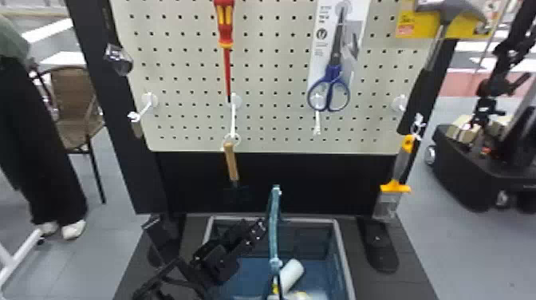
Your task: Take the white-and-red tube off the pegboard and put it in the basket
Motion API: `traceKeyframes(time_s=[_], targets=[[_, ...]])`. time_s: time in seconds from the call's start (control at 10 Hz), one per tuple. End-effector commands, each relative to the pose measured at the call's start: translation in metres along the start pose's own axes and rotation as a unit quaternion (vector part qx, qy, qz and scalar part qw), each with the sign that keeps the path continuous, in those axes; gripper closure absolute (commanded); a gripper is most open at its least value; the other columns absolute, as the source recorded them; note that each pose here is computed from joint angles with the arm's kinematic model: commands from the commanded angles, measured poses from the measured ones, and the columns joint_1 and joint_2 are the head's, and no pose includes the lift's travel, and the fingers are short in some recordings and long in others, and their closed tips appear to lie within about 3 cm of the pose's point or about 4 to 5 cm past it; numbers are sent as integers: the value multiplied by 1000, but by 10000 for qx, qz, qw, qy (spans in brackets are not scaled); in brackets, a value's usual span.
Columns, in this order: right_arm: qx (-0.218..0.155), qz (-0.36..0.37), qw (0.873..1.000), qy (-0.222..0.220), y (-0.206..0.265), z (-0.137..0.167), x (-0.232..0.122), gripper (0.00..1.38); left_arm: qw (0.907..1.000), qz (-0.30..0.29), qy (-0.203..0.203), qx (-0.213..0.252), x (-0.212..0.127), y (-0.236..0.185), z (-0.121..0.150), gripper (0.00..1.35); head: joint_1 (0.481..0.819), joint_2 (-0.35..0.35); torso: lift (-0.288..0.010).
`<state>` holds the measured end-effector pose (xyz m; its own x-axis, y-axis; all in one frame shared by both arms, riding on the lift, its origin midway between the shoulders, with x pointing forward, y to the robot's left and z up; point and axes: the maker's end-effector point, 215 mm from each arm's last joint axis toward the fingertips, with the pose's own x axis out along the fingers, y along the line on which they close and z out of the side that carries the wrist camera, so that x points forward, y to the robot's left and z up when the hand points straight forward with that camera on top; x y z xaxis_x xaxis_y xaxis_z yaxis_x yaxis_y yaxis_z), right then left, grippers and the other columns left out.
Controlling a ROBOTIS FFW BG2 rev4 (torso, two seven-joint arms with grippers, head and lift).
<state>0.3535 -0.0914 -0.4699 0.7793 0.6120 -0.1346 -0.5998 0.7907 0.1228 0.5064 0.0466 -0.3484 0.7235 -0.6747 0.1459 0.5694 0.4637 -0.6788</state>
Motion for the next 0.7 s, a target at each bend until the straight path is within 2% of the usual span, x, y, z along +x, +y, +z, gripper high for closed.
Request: traceKeyframes(time_s=[0.0,0.6], targets=[[7,3,10000,9,1,-1,-1,183,10000,-1,-11,-1,0,0,1,71,549,0,-100],[1,3,10000,1,0,0,0,183,10000,-26,-52,-11,-1,-1,4,71,549,0,-100]])
